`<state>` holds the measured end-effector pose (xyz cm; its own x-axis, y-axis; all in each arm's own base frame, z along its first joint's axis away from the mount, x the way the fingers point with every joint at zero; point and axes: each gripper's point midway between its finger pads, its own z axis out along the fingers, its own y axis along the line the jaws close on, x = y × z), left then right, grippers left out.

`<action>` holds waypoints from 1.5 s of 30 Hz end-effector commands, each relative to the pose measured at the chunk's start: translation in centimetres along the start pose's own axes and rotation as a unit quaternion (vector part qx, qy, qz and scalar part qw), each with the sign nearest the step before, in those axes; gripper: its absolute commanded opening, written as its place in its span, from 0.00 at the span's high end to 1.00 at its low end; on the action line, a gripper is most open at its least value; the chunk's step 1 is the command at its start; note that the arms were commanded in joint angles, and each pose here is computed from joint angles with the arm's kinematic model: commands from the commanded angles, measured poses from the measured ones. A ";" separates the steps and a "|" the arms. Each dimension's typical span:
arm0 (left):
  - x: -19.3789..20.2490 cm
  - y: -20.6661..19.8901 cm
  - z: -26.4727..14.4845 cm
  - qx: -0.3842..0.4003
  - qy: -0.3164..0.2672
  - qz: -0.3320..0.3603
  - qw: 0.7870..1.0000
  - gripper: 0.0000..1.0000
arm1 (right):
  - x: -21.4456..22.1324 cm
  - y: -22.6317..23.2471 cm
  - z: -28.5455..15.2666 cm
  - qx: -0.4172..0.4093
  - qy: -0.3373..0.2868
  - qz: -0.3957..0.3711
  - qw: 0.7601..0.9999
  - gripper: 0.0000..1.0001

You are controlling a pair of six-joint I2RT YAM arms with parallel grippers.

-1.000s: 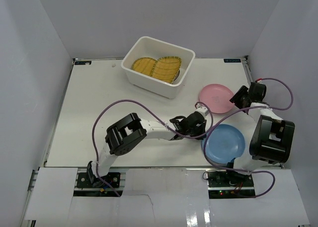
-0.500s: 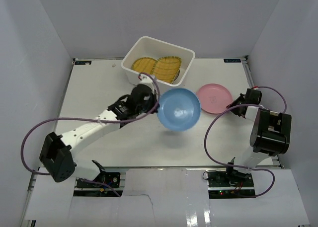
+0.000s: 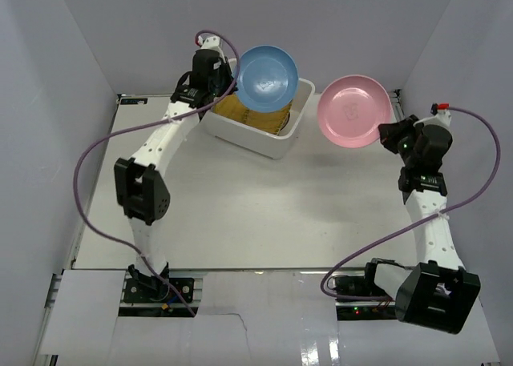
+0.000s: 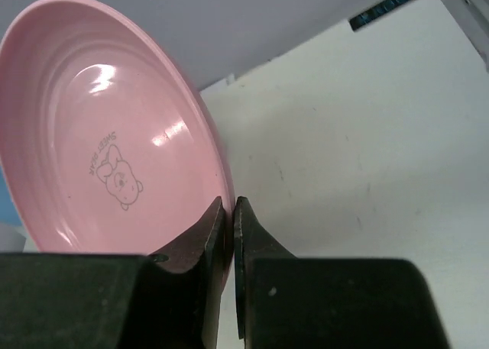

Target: Place the plates into the plastic bin on the countertop

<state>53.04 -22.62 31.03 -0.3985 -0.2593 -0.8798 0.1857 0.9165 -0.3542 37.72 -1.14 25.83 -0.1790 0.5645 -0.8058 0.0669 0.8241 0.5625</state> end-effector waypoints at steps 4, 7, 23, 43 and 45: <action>3.0 3.4 5.3 -0.035 0.071 0.008 0.997 0.90 | -3.7 13.1 1.0 -0.134 -0.013 -0.077 0.988 0.92; 3.7 3.2 5.7 -0.012 0.087 0.002 0.996 0.40 | -3.3 17.6 3.2 -0.161 -0.001 -0.091 0.983 0.92; -3.1 6.5 -20.4 -0.044 -0.177 -0.034 0.983 0.02 | 9.8 23.2 17.5 -0.113 0.119 -0.155 0.974 0.91; 9.3 1.5 -29.8 0.171 -0.034 -0.031 0.984 0.02 | 3.5 20.9 -9.0 -0.293 -0.006 -0.153 0.944 0.10; 9.7 1.5 -30.3 0.173 -0.033 -0.028 0.984 0.02 | 6.4 17.7 -9.9 -0.265 0.032 -0.167 0.949 0.10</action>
<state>23.65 -13.44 32.99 -0.2907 -0.3657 -0.8842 0.4213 0.7808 -0.4614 28.34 16.39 37.70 -0.0722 0.3176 -0.9455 -0.5167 0.7989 0.3078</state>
